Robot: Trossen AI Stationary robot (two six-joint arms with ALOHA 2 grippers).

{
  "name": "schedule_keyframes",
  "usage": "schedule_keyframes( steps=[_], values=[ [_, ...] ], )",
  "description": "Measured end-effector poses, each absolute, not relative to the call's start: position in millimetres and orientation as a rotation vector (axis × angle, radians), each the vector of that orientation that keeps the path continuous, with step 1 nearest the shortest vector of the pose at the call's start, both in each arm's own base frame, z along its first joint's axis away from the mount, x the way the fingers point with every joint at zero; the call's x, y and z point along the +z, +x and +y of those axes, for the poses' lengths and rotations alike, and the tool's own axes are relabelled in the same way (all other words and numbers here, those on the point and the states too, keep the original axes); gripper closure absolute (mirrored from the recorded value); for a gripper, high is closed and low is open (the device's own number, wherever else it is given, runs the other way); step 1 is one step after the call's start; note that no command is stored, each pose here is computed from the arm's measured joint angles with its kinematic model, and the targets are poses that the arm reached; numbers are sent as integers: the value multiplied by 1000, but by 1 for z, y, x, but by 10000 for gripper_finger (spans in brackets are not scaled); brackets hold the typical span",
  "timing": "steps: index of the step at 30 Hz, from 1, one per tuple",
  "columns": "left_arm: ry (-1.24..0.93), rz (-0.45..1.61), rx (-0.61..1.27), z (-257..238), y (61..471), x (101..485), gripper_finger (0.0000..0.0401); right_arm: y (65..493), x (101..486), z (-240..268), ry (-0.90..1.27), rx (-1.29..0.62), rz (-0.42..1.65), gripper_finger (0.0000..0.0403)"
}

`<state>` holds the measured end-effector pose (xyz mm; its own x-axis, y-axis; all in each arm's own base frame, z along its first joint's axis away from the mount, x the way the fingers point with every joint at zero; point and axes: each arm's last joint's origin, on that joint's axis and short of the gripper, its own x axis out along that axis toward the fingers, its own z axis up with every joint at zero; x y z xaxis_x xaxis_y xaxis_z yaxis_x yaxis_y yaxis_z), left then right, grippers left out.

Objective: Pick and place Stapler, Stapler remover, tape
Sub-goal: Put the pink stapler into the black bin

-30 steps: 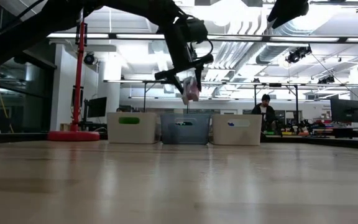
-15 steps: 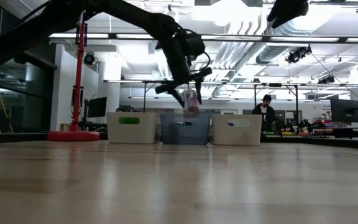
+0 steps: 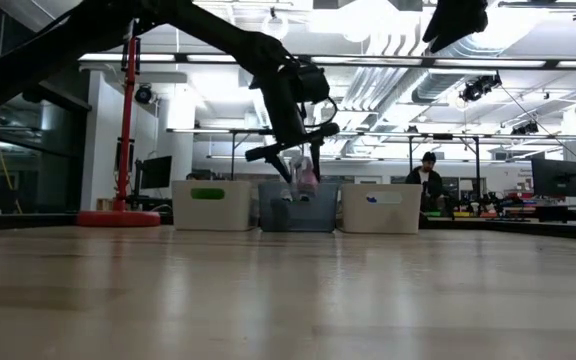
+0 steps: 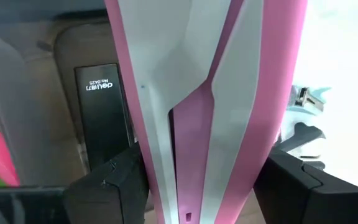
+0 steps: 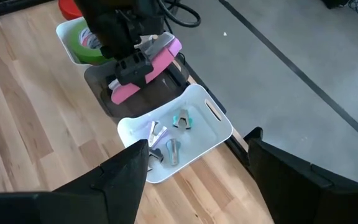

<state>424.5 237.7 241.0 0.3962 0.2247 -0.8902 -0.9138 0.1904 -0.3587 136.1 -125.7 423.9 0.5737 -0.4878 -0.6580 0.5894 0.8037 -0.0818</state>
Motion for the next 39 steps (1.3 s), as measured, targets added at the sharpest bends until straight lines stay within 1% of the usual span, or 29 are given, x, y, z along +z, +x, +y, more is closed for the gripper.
schedule_keyframes(
  steps=[6,15,23,26,37,39],
  values=[
    [-1081,813,924,235,426,233,181,139,422,-128,142,-626,736,135],
    [-1081,806,917,235,427,233,181,140,423,-129,134,-628,724,135],
    [-1094,878,905,234,435,206,181,139,423,-129,133,-629,724,135],
    [-1095,842,899,236,438,206,181,139,423,-129,134,-629,724,135],
    [-1102,854,901,236,437,205,181,139,423,-129,127,-628,727,135],
    [-1105,856,897,236,437,205,168,139,423,-129,125,-627,727,135]
  ],
)
